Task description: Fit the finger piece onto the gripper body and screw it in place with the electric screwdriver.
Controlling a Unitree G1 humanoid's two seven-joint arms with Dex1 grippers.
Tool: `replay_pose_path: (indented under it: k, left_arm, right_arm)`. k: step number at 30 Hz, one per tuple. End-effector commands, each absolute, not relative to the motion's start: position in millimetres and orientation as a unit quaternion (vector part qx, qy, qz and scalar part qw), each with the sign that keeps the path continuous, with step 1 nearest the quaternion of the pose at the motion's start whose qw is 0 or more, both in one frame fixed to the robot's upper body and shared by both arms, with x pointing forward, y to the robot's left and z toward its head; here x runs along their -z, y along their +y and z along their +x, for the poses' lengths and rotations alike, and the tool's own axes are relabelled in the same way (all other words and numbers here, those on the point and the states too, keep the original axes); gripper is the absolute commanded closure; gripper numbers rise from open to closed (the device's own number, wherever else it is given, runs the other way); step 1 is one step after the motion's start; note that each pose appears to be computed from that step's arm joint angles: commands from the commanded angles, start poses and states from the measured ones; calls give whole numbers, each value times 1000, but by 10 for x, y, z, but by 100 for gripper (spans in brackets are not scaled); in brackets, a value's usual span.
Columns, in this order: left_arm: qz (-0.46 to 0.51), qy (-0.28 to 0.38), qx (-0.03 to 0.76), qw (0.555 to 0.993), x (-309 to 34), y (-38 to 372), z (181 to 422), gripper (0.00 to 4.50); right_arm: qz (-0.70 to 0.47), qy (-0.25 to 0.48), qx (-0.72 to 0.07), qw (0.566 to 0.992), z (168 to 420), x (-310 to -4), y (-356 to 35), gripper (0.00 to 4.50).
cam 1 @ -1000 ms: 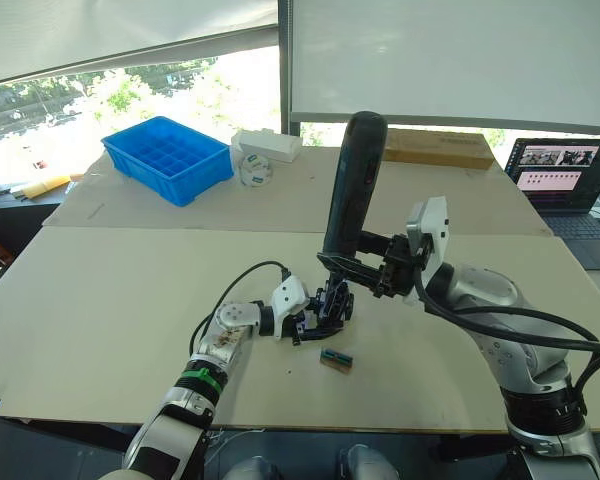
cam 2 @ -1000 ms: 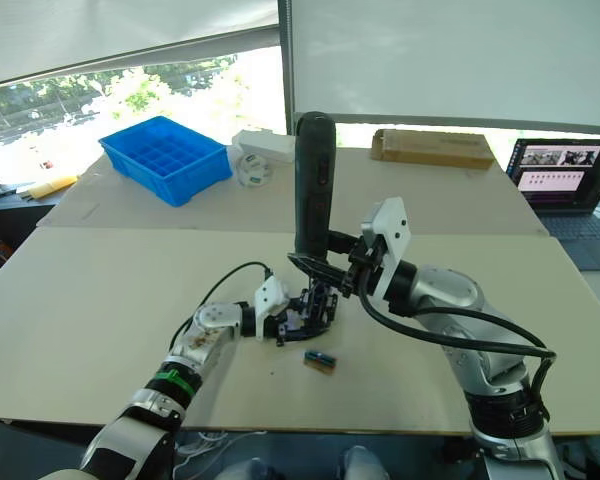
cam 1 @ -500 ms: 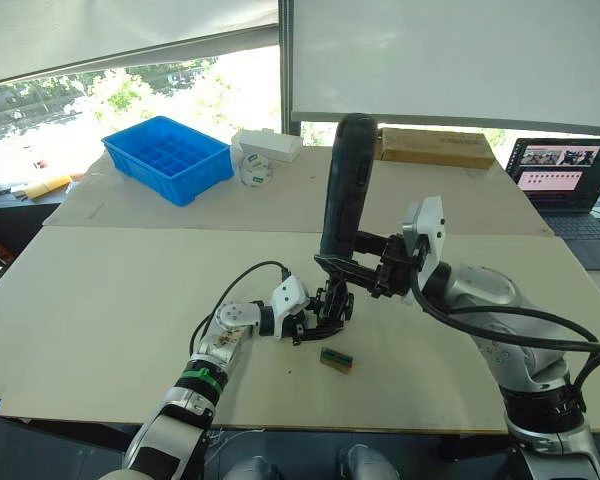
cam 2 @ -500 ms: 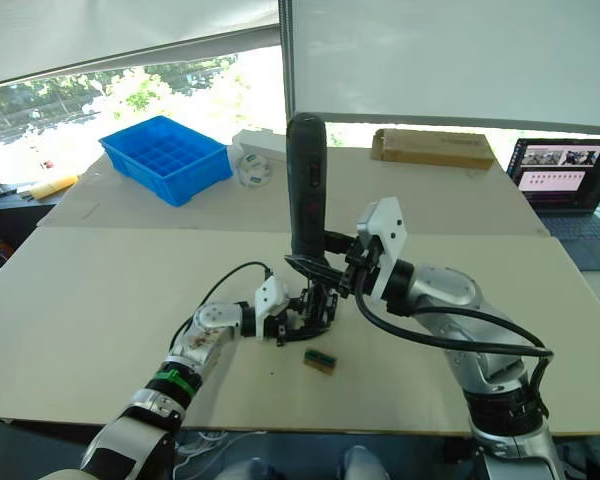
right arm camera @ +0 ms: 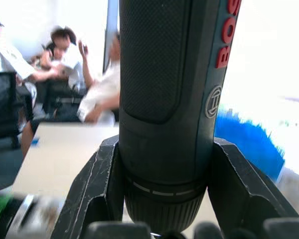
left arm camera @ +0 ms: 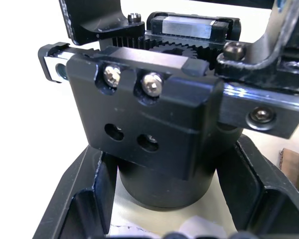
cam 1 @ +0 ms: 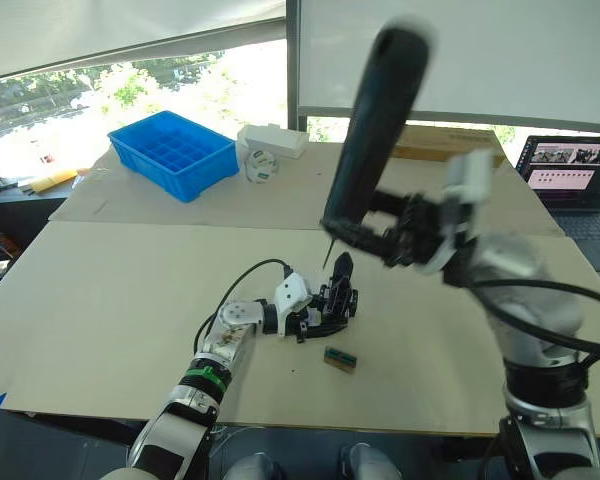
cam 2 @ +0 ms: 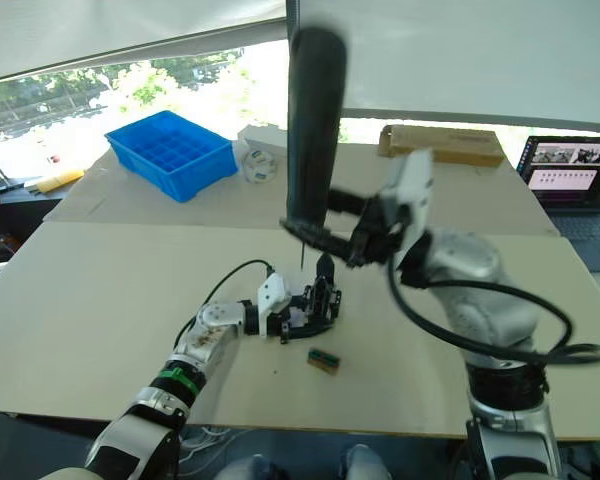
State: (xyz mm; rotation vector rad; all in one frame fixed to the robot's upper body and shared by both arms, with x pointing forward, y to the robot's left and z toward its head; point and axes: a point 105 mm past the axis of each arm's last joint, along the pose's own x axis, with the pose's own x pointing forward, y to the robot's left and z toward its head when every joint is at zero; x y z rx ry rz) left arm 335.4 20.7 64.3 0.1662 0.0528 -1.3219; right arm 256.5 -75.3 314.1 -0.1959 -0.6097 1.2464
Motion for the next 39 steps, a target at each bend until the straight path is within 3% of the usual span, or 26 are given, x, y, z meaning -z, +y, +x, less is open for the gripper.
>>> replay_pose_path:
  k: [1, 12, 20, 22, 25, 31, 39]
  left_arm:
    - [73, 63, 603, 792, -437, 229, 3340, 214]
    - [78, 56, 576, 812, -424, 228, 3458, 214]
    - [70, 64, 578, 811, -398, 243, 3452, 214]
    - [69, 63, 572, 815, -397, 261, 3465, 112]
    - [67, 63, 568, 818, -394, 292, 3467, 2]
    - [75, 52, 557, 826, -440, 519, 3455, 2]
    - [90, 43, 551, 829, -770, 1355, 3298, 2]
  right_arm:
    - [-85, -310, -584, 745, 2398, -3271, -779, 258]
    - [-70, -290, -553, 778, 2352, -3345, -996, 258]
    - [-63, -249, -512, 819, 2376, -3193, -1266, 258]
    - [-64, -245, -507, 824, 2367, -3166, -1292, 258]
    - [-63, -244, -502, 827, 2363, -3160, -1311, 258]
    - [-71, -236, -487, 838, 2345, -3157, -1412, 258]
    - [-100, -203, -414, 882, 2266, -3089, -1874, 258]
